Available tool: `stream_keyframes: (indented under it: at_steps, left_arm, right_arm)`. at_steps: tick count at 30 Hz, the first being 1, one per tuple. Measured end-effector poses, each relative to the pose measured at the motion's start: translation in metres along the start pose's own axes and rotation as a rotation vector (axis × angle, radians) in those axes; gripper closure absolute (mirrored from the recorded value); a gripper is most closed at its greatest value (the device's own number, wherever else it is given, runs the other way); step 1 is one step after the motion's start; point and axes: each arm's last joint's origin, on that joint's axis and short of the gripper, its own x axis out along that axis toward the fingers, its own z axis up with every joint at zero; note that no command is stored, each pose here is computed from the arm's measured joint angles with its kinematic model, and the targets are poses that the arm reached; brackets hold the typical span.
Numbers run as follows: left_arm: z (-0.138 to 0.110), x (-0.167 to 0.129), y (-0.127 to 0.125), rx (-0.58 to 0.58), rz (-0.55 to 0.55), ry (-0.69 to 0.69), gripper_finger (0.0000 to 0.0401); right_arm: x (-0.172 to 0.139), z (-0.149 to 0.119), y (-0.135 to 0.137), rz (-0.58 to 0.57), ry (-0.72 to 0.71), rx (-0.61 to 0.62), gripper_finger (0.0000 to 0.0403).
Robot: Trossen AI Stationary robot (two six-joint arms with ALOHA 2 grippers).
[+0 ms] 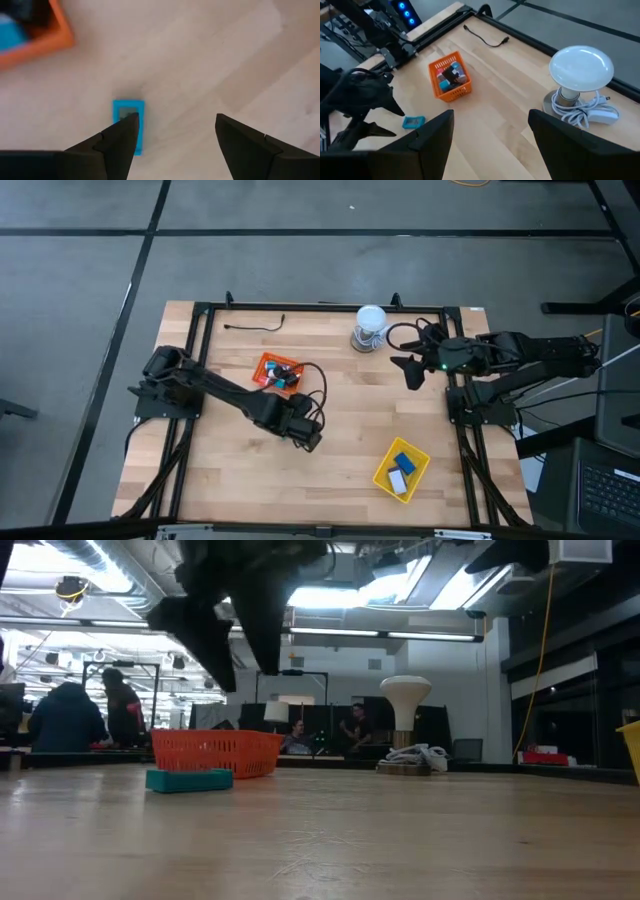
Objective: Pick & Place Office items
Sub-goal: Put the light blue digital clock into the yellow basket
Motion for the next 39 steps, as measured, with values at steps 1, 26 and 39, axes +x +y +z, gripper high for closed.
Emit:
stream_keyframes:
  at_steps: [1,26,39]
  left_arm:
    - [0.001,-0.001,0.002,0.019,0.018,-0.004,0.0143]
    - [-0.023,0.076,0.043,0.062,0.012,0.171,0.0116]
    - [-0.025,0.091,0.047,0.039,0.071,0.260,0.0255]
  right_arm:
    - [0.000,0.000,0.000,0.000,-0.006,0.007,0.0133]
    - [0.000,0.001,0.000,-0.008,-0.024,0.059,0.0133]
    - [0.003,0.009,-0.004,-0.039,-0.075,0.057,0.0134]
